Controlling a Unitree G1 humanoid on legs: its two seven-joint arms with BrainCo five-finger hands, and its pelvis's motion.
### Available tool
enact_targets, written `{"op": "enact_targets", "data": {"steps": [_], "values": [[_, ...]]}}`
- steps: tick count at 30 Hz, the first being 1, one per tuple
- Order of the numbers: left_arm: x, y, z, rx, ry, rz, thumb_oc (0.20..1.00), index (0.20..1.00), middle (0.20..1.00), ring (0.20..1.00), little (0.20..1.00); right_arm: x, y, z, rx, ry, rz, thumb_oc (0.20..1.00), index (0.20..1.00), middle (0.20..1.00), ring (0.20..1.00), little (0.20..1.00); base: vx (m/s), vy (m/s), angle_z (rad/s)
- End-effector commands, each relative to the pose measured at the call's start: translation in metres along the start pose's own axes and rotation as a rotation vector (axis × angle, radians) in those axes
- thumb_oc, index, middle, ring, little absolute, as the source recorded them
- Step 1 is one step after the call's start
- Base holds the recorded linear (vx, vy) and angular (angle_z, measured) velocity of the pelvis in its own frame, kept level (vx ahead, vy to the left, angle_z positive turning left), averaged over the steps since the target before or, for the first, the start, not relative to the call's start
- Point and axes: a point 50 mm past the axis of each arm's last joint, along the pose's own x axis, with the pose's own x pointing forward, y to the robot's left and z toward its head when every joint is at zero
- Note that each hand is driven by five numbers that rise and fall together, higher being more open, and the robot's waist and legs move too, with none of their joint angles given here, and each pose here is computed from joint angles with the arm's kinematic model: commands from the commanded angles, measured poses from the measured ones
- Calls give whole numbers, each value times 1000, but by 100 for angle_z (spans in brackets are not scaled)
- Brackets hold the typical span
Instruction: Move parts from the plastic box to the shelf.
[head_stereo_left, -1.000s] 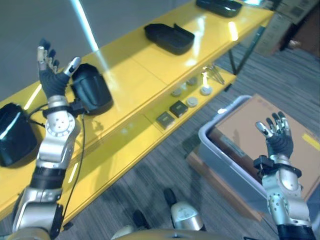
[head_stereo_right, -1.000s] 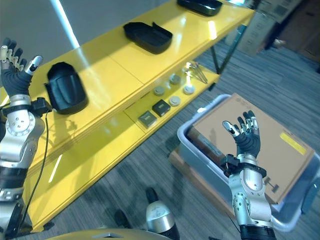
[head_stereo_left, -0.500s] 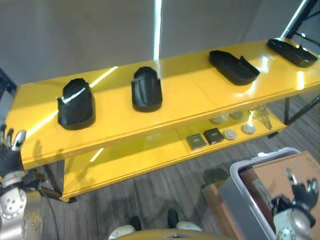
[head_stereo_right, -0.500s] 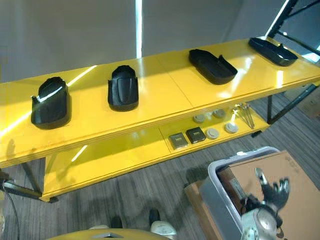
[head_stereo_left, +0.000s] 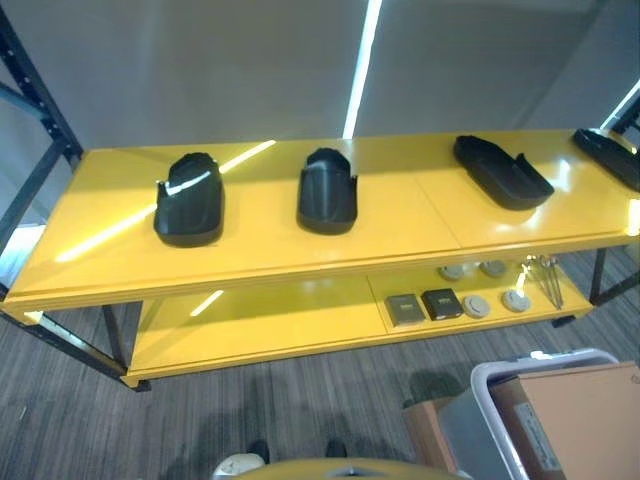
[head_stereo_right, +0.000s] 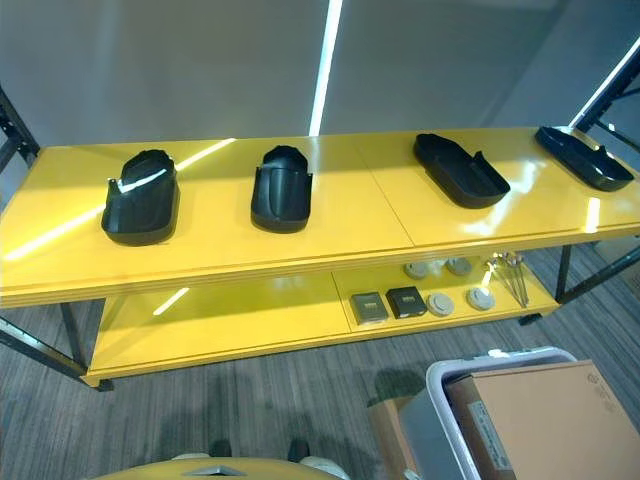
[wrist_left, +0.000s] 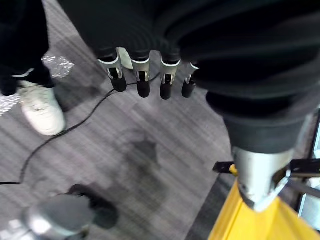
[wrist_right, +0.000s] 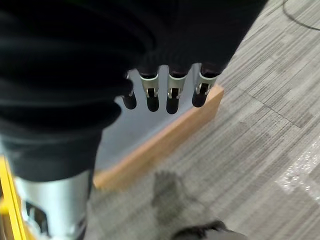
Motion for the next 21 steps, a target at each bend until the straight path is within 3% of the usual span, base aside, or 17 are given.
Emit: {"op": "enact_targets", "data": {"steps": [1, 4, 9, 12, 21], "values": [[0, -44, 38, 265, -173, -199, 1000, 1000, 1000, 1000, 1000, -3, 24, 21, -153, -117, 99, 1000, 1000, 1000, 1000, 1000, 4, 7, 8], [-3, -55, 37, 392, -230, -229, 1000, 1000, 1000, 1000, 1000, -6, 35, 24, -226, -149, 139, 1000, 1000, 1000, 1000, 1000, 0, 5, 4], [-7, -69, 50, 410, -328, -287, 1000, 1000, 1000, 1000, 1000, -7, 40, 20, -329, -152, 149, 1000, 1000, 1000, 1000, 1000, 0, 0, 0], [-8, -72, 43, 328, -265, -381, 1000, 1000, 1000, 1000, 1000, -6, 37, 21, -346, -147, 149, 1000, 1000, 1000, 1000, 1000, 0, 0, 0], [-6, -65, 38, 354, -230, -365, 1000, 1000, 1000, 1000, 1000, -6, 39, 17, -373, -140, 163, 1000, 1000, 1000, 1000, 1000, 0, 0, 0]]}}
